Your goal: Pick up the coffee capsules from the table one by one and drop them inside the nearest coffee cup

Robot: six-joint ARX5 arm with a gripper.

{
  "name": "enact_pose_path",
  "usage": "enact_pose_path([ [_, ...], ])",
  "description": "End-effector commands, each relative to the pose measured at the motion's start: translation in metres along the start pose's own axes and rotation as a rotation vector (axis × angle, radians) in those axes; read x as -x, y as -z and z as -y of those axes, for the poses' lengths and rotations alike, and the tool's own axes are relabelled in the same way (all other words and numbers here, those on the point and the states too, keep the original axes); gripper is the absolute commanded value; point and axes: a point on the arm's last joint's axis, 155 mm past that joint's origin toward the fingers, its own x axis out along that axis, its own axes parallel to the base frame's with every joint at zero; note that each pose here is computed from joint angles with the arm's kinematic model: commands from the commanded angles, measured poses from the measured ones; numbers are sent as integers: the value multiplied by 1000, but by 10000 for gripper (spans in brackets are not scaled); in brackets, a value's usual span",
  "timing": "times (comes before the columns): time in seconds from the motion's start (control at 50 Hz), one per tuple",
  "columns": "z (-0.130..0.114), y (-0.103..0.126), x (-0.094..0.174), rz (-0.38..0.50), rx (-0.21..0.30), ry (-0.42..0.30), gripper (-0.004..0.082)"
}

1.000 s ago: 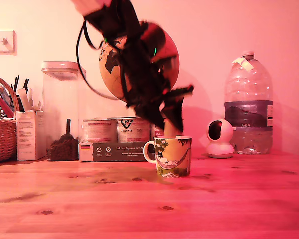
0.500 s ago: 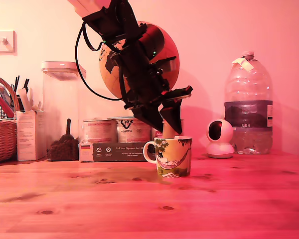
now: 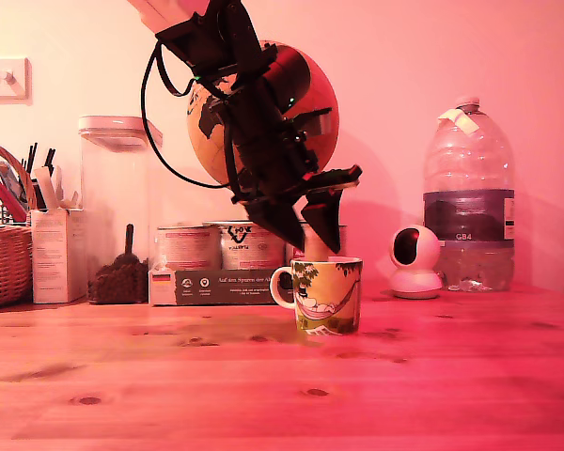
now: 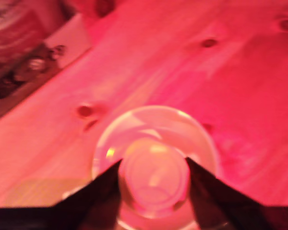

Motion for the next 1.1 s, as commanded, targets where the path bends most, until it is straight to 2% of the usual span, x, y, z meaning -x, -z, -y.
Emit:
enact_pose_path([
  [0.0,0,6,-7,-13,-4,0,741],
  [0.32,2,6,-7,-12,-11,2,739],
  [0.38,2,6,-7,-14,-19,4,716],
  [0.44,3,6,-6,-13,-29,6,660],
  [0.5,4,4,-3,-10,-29,14,559],
  [0.58,8,0,2,3,-63,27,334],
  [0.64,10,-5,8,18,-69,32,157],
  [0.72,11,-14,19,44,-86,31,0],
  [0.76,11,-18,25,55,-89,29,-26],
  [1.08,15,-41,68,146,-104,24,-24],
])
